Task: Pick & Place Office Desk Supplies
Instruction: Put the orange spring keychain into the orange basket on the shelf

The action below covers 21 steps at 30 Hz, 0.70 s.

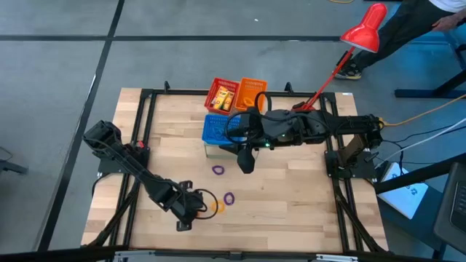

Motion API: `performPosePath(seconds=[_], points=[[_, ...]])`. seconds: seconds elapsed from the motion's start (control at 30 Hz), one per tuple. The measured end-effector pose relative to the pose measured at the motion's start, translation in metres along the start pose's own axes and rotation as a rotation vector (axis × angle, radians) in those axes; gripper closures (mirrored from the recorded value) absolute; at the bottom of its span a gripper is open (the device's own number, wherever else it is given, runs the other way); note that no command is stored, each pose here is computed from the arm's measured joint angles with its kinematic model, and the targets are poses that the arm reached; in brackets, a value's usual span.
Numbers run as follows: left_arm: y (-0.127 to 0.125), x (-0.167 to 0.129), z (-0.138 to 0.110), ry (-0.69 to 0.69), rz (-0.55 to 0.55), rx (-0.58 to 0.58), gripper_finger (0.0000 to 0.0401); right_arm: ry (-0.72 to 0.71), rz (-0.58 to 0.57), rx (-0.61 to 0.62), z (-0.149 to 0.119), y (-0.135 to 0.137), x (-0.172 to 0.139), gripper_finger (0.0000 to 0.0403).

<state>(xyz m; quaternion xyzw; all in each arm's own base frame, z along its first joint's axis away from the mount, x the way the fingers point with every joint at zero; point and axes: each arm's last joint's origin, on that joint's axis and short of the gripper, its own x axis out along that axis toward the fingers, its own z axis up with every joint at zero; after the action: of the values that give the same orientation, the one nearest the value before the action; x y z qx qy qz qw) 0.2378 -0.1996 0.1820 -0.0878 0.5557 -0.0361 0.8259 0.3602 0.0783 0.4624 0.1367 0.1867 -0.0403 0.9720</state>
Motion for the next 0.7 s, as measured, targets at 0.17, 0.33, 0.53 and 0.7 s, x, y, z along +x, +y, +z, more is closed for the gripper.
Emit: performPosePath(seconds=[0.17, 0.33, 0.53, 0.7], points=[[0.007, 0.001, -0.007, 0.065, 0.063, 0.048, 0.024, -0.009, 0.004, 0.007, 0.001, 0.0, 0.0, 0.0197], [0.011, 0.006, -0.013, 0.074, 0.073, 0.035, 0.0241, -0.016, 0.006, 0.009, 0.001, 0.001, 0.0, 0.0197], [0.013, 0.007, -0.013, 0.064, 0.077, 0.004, 0.024, -0.016, 0.009, 0.01, 0.001, 0.002, 0.0, 0.0197], [0.009, 0.012, -0.002, 0.02, -0.025, -0.048, 0.024, -0.018, 0.008, 0.007, 0.001, 0.002, 0.0, 0.0197]])
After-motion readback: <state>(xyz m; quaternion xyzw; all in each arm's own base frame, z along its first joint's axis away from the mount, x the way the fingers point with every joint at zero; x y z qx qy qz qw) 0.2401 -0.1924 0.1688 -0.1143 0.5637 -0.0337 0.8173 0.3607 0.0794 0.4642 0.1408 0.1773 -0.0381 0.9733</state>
